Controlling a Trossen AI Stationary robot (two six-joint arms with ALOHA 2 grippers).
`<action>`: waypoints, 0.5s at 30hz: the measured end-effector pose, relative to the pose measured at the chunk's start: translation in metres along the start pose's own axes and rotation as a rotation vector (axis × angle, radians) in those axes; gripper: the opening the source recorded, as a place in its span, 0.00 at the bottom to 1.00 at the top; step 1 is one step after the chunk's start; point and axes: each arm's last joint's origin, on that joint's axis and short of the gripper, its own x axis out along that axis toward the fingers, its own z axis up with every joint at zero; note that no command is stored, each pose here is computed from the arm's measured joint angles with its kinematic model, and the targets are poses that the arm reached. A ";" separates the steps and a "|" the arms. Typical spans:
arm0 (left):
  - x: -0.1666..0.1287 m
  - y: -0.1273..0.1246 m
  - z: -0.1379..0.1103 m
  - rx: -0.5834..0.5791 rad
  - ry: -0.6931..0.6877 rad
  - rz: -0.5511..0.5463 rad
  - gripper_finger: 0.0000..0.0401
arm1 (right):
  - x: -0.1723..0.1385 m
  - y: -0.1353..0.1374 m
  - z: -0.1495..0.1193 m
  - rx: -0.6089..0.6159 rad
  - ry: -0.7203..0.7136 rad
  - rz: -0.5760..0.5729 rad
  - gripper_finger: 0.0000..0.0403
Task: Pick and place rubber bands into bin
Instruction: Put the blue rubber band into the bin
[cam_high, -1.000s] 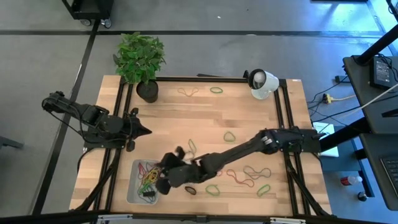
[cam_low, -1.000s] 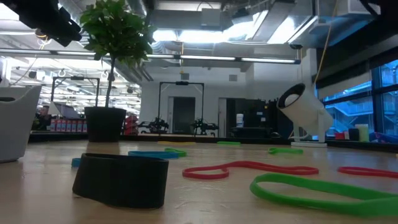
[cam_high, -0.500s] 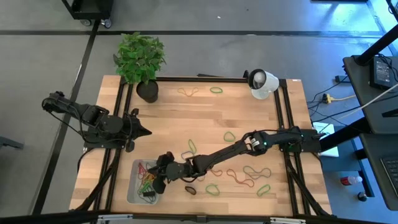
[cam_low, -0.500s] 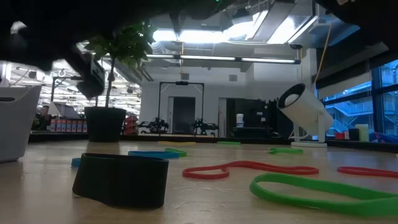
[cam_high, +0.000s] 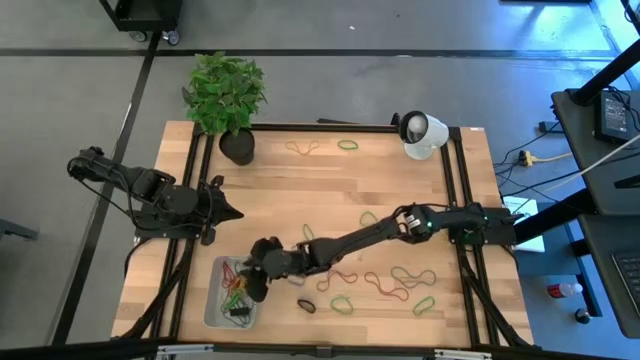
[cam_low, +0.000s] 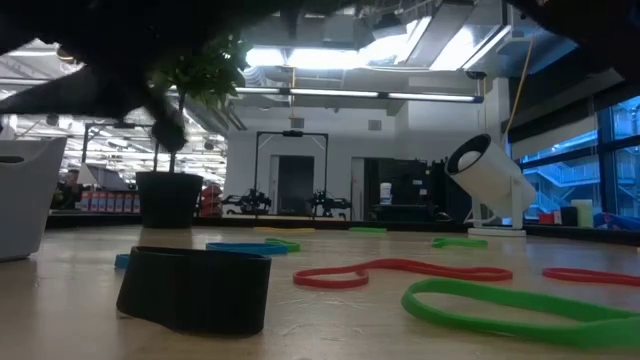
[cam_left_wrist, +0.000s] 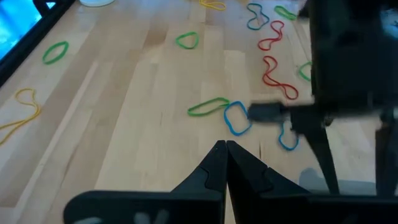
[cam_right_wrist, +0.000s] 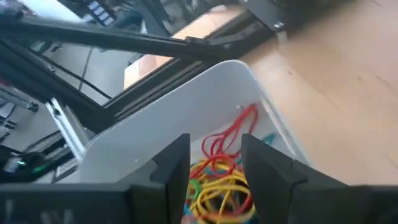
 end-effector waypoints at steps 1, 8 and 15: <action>0.000 0.000 0.000 -0.003 0.000 0.000 0.00 | -0.007 0.001 0.008 0.021 0.025 -0.014 0.35; 0.000 0.000 0.000 -0.009 0.001 0.000 0.00 | -0.062 0.030 0.036 -0.092 0.149 -0.092 0.15; 0.000 0.000 0.000 -0.016 0.004 -0.006 0.00 | -0.094 0.060 -0.012 -0.147 0.266 -0.246 0.01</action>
